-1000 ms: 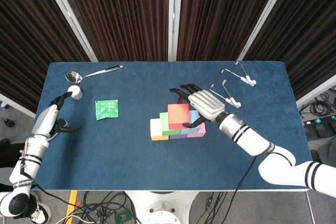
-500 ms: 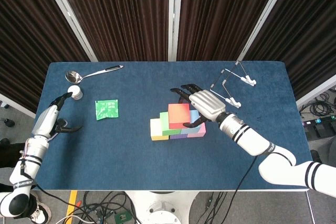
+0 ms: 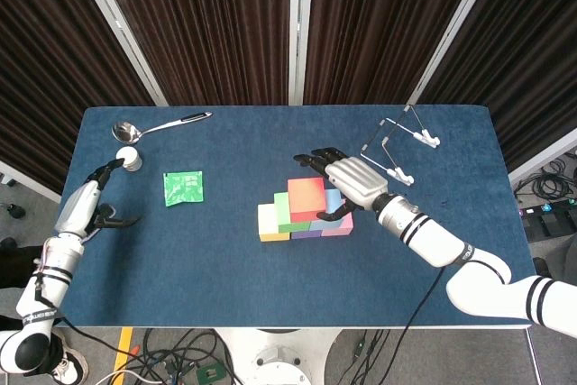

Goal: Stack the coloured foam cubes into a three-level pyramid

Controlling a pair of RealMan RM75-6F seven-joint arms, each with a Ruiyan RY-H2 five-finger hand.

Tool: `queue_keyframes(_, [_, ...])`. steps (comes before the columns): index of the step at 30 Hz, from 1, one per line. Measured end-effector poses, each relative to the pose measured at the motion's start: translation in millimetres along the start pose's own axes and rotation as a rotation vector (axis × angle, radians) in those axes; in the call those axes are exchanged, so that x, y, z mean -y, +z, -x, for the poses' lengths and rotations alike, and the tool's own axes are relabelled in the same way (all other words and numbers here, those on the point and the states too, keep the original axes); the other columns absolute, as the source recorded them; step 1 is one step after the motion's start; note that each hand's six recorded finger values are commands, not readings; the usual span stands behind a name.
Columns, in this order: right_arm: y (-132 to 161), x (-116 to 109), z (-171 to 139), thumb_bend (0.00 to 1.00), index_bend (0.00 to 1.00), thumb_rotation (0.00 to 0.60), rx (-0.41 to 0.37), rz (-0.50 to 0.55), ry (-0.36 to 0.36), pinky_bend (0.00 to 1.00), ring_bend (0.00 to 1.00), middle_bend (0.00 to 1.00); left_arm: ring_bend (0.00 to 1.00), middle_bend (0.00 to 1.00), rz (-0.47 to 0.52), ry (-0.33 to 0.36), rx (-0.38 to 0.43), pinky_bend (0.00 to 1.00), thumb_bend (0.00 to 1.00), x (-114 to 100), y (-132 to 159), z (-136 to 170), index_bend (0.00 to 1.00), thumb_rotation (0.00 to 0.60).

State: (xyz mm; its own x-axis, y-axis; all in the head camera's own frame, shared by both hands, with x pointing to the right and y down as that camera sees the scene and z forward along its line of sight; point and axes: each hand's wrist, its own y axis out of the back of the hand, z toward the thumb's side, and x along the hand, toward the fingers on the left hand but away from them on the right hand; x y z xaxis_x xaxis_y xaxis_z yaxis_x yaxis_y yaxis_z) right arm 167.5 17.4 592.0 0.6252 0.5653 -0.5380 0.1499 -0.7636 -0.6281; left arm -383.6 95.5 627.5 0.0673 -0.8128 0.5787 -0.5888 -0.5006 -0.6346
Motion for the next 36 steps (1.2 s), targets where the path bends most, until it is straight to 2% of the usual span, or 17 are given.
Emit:
queue_keyframes(15, [-3,-10,-16,0.07,0.0,0.6,0.013,-0.002,0.013,0.0,0.0,0.06,0.0,0.08,0.004,-0.003,0.013,0.0,0.14,-2,3,1,0.07,0.6])
queue_keyframes(18, [-10,-22,-30,0.05,0.0,0.6,0.035,0.004,-0.01,0.0,0.0,0.04,0.0,0.08,0.006,0.005,0.02,0.0,0.14,-5,5,2,0.07,0.6])
queue_keyframes(21, [-24,-38,-53,0.03,0.0,0.6,0.075,0.017,-0.065,0.0,0.0,0.03,0.0,0.08,0.003,0.02,0.033,0.0,0.13,-8,6,4,0.07,0.6])
queue_keyframes(24, [-45,-52,-83,0.01,0.0,0.6,0.134,0.018,-0.143,0.0,0.0,0.01,0.0,0.08,-0.02,0.045,0.067,0.01,0.11,-11,9,5,0.08,0.6])
queue_keyframes(28, [-72,-61,-125,0.0,0.0,0.6,0.235,-0.058,-0.264,0.0,0.0,0.0,0.0,0.08,-0.107,0.117,0.146,0.01,0.07,-20,13,10,0.09,0.6])
queue_keyframes(32, [-101,-49,-177,0.0,0.0,0.6,0.386,-0.167,-0.359,0.0,0.0,0.0,0.0,0.08,-0.274,0.205,0.212,0.0,0.03,-30,10,18,0.09,0.6])
queue_keyframes(36, [-124,-24,-232,0.0,0.0,0.6,0.53,-0.216,-0.441,0.0,0.0,0.0,0.0,0.07,-0.429,0.25,0.198,0.0,0.01,-35,-4,29,0.1,0.6])
